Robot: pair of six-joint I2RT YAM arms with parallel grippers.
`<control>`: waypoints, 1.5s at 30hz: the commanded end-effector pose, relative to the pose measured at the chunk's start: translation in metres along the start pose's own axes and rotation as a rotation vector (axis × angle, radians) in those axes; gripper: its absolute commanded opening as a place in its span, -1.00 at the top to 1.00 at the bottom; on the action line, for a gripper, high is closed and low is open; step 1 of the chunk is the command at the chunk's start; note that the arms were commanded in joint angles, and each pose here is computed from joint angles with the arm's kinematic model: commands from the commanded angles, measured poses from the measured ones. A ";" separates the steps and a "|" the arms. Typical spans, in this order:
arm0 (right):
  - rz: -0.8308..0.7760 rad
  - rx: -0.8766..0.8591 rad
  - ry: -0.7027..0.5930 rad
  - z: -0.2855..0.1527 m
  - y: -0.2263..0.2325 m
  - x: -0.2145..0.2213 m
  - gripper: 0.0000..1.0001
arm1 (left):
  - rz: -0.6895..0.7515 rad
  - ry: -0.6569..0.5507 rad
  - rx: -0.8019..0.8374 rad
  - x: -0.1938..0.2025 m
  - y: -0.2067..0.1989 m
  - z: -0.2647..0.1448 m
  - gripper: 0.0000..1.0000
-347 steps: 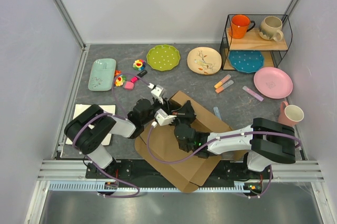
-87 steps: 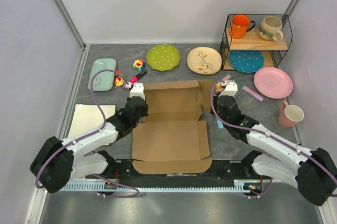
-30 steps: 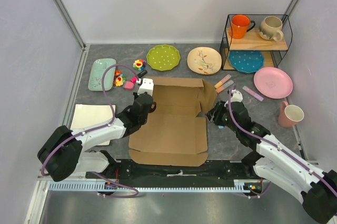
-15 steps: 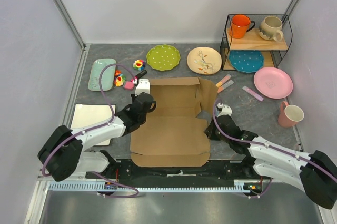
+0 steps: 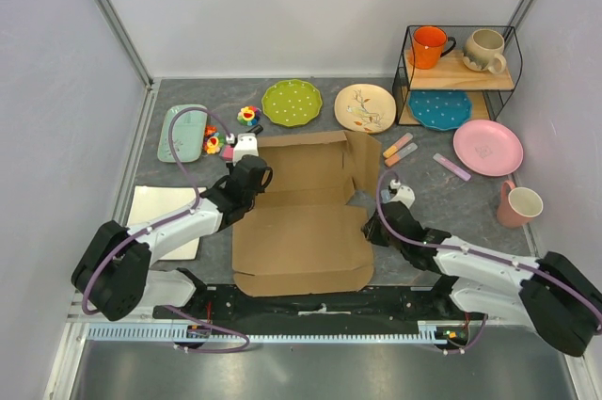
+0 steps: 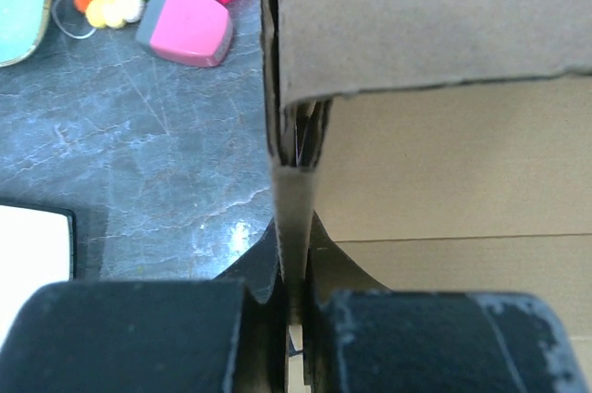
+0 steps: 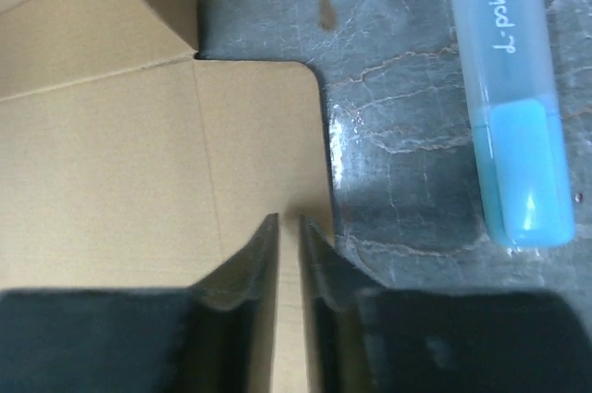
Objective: Fold the paper box
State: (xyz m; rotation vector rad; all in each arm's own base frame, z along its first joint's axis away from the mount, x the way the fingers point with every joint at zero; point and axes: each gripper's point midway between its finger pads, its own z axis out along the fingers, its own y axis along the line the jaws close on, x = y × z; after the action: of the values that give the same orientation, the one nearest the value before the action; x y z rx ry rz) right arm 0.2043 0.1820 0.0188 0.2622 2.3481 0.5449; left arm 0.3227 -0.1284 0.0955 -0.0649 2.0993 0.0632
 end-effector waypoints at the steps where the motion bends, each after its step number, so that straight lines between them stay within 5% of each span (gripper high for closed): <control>1: 0.002 -0.006 -0.075 -0.023 0.001 -0.020 0.42 | -0.011 0.016 0.046 -0.005 -0.013 -0.003 0.96; 4: -0.002 -0.055 -0.205 -0.048 0.021 -0.062 0.05 | 0.008 0.012 0.039 -0.007 -0.011 -0.003 0.96; 10: -0.096 -0.010 -0.380 -0.084 0.036 -0.124 -0.31 | 0.023 0.011 0.037 -0.008 -0.011 -0.002 0.96; 25: -0.139 0.264 -0.400 -0.024 0.013 -0.174 -0.41 | 0.021 0.009 0.052 -0.009 -0.013 -0.004 0.96; 31: -0.128 0.166 -0.375 -0.002 0.028 -0.180 -0.19 | 0.034 0.005 0.054 -0.005 -0.011 -0.003 0.96; 45: -0.019 -0.117 -0.329 -0.013 0.089 -0.185 0.93 | 0.015 -0.070 0.065 -0.018 -0.014 0.000 0.96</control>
State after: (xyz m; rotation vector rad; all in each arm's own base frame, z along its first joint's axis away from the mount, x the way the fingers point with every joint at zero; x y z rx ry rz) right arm 0.3268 0.1728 0.1345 0.2084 2.0812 0.3865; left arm 0.3259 -0.1403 0.0972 -0.0151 2.0939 0.0155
